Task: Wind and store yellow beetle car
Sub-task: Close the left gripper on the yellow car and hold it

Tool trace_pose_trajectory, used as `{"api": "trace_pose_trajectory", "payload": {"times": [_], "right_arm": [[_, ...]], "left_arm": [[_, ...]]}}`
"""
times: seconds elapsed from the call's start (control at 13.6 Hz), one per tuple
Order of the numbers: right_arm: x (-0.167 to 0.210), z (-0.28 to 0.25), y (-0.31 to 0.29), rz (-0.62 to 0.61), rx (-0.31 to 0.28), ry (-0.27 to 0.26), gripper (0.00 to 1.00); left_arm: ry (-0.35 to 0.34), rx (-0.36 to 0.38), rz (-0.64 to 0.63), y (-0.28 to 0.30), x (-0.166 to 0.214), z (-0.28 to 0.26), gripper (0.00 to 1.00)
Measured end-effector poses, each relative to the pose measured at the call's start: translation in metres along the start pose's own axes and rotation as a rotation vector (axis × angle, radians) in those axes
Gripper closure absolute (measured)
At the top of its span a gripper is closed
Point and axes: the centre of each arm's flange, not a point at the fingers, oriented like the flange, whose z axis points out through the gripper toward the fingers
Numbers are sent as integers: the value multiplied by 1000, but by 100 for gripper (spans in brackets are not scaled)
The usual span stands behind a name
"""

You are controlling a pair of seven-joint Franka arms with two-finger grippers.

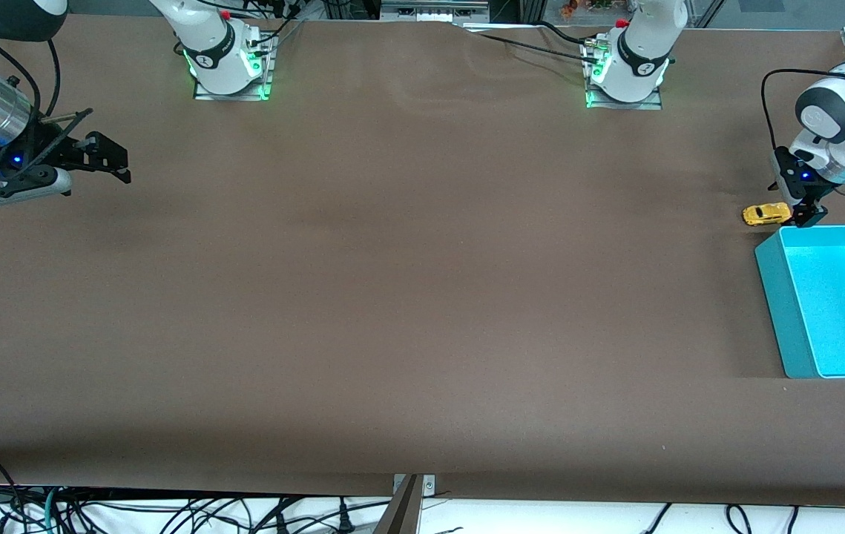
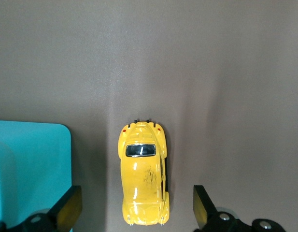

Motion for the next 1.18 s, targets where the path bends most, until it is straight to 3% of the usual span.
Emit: {"api": "trace_pose_trajectory", "payload": {"times": [0.52,0.66,0.74,1.18], "right_arm": [[0,0,0,0,0,0,0],[0,0,0,0,0,0,0],[0,0,0,0,0,0,0],[0,0,0,0,0,-1,0]], "left_arm": [[-6,6,-5,1,-3,1,0],[-10,12,-5,0,-3,0,4],[-13,19,-5,-2,-4,-2,10],[-18,28,-6,-6,-7,-6,73]]}}
